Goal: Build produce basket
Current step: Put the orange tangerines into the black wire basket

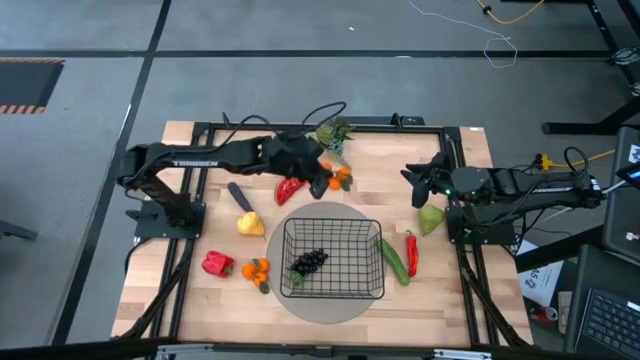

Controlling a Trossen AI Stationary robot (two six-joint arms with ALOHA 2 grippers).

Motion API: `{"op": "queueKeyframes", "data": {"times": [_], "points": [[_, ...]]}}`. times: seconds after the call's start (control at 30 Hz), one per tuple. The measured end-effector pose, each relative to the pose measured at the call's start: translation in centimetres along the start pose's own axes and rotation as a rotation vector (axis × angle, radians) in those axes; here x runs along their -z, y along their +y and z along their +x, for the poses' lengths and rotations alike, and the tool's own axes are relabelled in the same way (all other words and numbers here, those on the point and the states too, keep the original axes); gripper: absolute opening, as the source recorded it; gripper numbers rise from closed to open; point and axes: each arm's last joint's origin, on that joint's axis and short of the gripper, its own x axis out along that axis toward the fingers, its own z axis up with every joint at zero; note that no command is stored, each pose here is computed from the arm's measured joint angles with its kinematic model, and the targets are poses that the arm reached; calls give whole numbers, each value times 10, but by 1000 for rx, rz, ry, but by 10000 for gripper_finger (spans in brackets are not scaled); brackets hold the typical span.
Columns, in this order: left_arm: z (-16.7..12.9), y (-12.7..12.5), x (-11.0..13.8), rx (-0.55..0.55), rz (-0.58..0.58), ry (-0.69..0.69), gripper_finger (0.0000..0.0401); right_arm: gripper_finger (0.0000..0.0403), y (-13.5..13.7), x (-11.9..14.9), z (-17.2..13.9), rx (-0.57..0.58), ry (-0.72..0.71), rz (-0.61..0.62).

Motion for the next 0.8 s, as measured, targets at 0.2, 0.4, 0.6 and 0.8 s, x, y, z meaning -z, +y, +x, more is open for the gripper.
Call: {"op": "queueKeyframes", "data": {"times": [0.2,0.4,0.6,0.8], "points": [[-8,-34,4,206,57,-33,0,134,0,1,0,-11,12,-4],[-11,-50,13,296,121,-11,0,134,0,1,0,-11,13,0],[-13,-55,17,436,180,64,0,134,0,1,0,-11,13,1],[-14,-57,25,528,265,154,0,134,1,0,0,-16,5,9]]}}
